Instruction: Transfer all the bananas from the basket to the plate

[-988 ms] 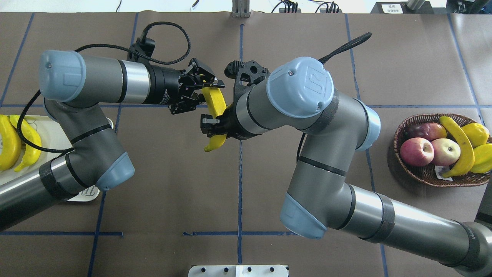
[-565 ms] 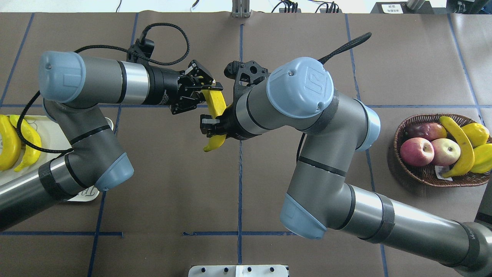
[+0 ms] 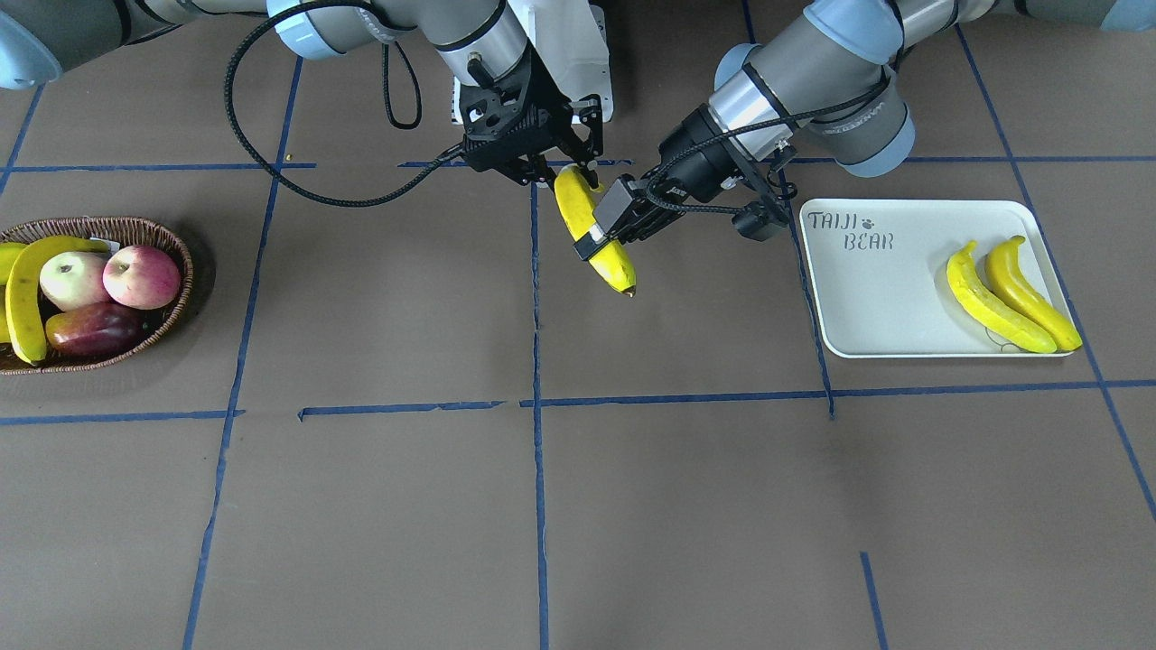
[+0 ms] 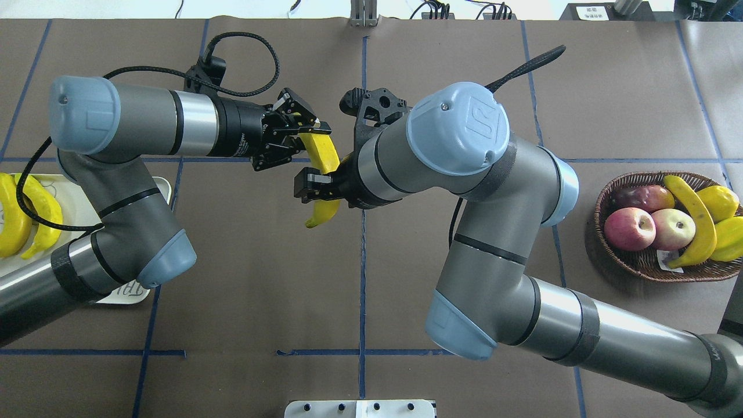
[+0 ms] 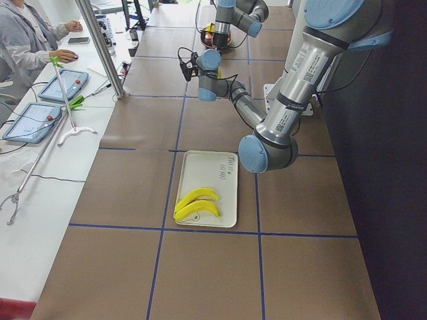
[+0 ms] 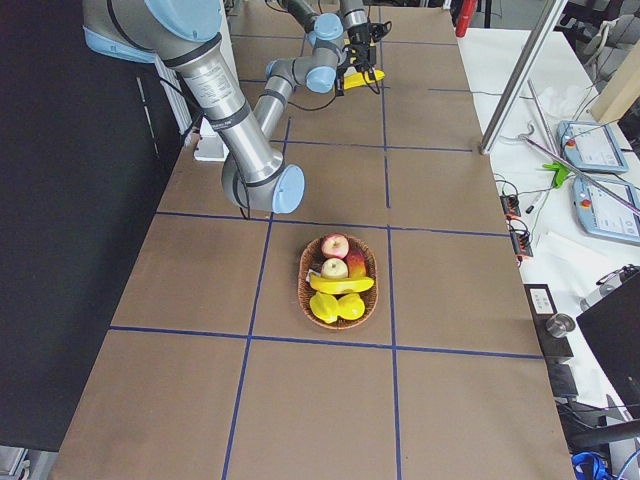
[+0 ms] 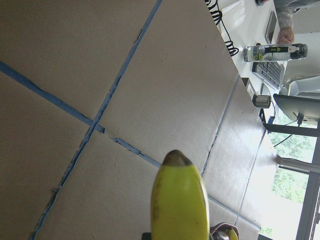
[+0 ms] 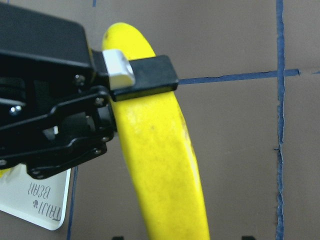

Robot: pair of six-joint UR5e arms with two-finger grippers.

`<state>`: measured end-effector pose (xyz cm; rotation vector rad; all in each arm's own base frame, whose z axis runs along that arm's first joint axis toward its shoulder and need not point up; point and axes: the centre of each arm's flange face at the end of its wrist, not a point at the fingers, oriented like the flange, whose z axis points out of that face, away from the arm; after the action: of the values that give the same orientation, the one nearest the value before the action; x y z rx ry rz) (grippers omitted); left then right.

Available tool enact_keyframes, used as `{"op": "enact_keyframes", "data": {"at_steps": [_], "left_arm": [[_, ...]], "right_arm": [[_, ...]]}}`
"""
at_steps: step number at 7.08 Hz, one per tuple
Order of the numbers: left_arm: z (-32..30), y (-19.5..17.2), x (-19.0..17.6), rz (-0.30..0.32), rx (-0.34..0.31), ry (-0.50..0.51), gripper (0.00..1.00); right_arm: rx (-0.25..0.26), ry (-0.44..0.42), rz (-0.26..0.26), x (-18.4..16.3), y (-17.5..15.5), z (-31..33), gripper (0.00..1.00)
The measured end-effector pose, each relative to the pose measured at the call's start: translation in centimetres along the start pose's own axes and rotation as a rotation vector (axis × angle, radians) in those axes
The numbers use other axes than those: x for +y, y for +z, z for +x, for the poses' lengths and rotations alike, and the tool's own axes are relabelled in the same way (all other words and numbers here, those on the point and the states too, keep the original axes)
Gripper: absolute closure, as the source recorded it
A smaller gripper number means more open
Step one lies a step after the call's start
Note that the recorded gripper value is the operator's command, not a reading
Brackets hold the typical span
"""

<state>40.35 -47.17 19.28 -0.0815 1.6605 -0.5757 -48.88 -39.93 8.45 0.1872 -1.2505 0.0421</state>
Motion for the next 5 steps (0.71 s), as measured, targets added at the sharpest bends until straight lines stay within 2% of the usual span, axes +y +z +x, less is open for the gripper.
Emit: {"op": "enact_keyframes", "data": {"at_steps": [2, 3, 5], "left_arm": [[-1.7, -2.0, -0.2, 0.009, -0.010, -0.003, 1.00], [-2.8, -3.7, -0.7, 0.029, -0.027, -0.010, 1.00], [-5.4, -6.9, -4.4, 0.128, -0.105, -0.028, 1.00]], "right_arm": [[-0.007, 0.008, -0.018, -1.0, -1.9, 1.6, 0.00], [0.007, 0.021, -0.033, -1.6, -2.7, 3.9, 0.00], [0.070, 0.032, -0.049, -2.8, -4.1, 10.3, 0.00]]}}
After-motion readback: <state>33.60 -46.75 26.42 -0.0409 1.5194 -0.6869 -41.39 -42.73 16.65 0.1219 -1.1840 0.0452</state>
